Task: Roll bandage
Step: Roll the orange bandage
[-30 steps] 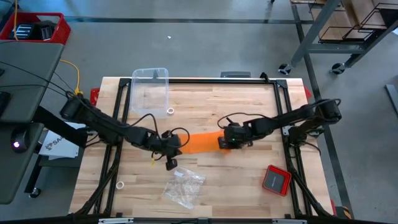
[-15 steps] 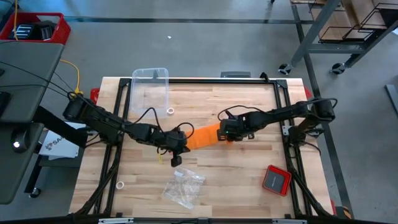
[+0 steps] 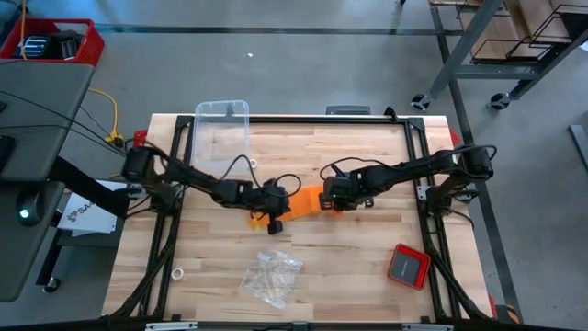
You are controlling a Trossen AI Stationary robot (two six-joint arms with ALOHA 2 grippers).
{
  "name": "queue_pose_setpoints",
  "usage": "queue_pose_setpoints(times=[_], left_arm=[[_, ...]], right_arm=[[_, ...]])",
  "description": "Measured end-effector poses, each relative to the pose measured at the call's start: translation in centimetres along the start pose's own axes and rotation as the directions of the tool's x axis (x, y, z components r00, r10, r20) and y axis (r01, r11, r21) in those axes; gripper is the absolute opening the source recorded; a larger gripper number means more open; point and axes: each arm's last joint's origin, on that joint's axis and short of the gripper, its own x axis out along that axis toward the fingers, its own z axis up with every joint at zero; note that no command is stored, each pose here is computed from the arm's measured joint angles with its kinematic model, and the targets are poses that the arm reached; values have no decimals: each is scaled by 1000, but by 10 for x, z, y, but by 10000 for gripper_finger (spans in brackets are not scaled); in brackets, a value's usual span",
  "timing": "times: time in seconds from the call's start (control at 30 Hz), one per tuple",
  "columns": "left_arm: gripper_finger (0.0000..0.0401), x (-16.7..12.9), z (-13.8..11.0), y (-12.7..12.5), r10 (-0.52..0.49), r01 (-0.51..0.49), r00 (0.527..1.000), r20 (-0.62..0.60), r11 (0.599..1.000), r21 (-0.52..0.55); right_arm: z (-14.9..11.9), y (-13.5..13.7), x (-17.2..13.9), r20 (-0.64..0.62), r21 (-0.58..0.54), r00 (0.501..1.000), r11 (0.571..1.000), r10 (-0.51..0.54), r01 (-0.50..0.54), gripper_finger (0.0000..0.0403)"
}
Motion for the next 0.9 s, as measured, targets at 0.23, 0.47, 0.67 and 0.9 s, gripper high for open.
queue_pose_setpoints(times=[0.23,0.47,0.67,0.9], left_arm=[[0,36,-6,-7,-16,15,998,-65,1000,-16],[0,34,-11,-24,-70,62,993,-100,995,-81],[0,27,-17,-41,-133,123,980,-150,990,-70],[0,26,-16,-45,-141,132,981,-134,989,-70]], right_arm=[[-1,-3,0,-19,-4,999,1000,-27,27,21],[-2,-6,-7,-44,-23,998,999,-40,39,21],[-3,-15,-12,-48,-60,993,992,-110,107,21],[-2,-8,-12,-36,-59,998,997,-42,40,21]])
